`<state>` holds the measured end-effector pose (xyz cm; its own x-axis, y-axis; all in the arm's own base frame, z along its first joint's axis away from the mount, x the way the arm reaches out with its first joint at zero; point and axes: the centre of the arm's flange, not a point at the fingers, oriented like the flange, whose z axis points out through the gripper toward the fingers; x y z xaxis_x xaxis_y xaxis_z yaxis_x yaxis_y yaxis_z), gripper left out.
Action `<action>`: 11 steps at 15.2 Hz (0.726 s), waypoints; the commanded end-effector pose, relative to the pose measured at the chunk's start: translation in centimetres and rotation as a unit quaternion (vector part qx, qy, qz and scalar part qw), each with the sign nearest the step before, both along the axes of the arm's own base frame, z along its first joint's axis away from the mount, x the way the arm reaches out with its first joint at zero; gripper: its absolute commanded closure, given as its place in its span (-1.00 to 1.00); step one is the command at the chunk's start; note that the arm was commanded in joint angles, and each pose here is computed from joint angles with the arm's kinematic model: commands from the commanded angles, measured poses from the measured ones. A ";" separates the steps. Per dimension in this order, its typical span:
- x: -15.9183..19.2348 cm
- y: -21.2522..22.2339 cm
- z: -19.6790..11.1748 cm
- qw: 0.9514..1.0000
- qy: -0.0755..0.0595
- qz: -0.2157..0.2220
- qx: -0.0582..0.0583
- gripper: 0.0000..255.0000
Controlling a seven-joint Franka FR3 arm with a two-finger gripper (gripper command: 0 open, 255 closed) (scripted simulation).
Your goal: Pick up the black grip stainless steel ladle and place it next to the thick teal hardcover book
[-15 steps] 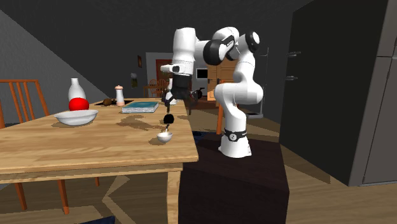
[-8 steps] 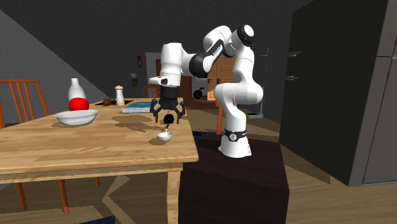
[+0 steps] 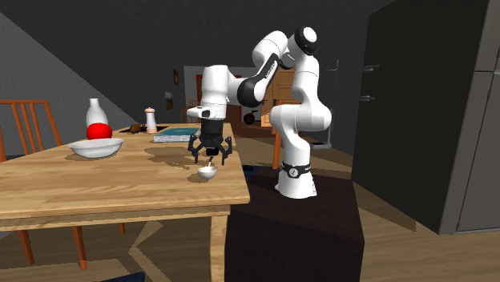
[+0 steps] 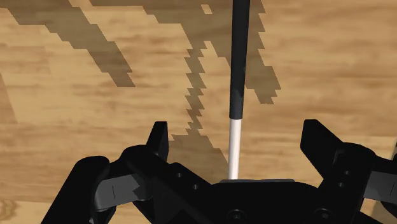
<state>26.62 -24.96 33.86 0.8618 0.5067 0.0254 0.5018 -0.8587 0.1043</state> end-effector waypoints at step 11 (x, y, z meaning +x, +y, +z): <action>0.0 0.0 -0.1 1.000 0.000 0.000 0.000 1.00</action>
